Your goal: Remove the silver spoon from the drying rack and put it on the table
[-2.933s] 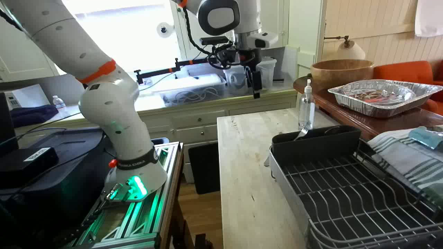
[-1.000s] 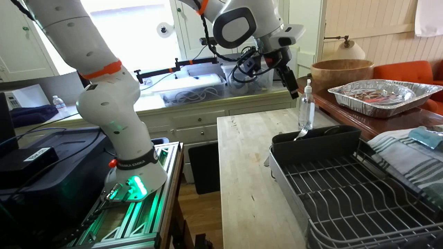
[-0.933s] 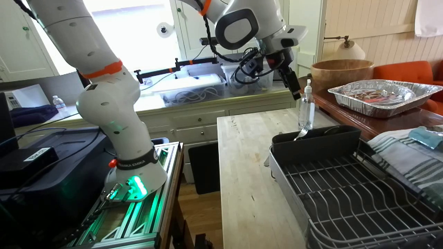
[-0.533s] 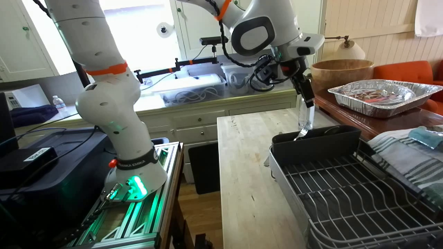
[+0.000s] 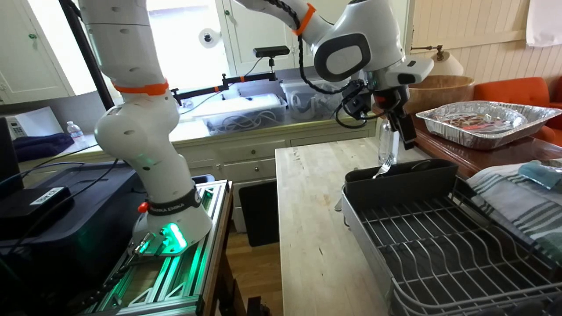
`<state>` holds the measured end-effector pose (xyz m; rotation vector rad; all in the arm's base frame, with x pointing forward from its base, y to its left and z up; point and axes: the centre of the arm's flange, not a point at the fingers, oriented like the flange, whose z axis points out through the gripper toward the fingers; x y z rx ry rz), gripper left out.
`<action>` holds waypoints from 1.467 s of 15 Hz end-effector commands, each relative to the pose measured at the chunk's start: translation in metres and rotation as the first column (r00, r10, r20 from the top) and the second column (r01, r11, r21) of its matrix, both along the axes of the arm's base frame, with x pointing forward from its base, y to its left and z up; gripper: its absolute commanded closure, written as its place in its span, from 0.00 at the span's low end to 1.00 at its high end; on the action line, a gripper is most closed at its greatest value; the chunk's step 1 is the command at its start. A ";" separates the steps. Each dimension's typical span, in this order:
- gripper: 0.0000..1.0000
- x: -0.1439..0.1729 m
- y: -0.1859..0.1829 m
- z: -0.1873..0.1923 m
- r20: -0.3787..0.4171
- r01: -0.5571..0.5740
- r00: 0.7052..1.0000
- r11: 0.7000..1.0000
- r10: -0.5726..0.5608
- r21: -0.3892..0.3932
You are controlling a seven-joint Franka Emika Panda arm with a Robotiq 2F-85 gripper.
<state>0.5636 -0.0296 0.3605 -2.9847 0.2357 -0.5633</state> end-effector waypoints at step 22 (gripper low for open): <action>0.77 0.051 -0.017 -0.043 -0.021 0.041 0.999 0.999 -0.041 -0.009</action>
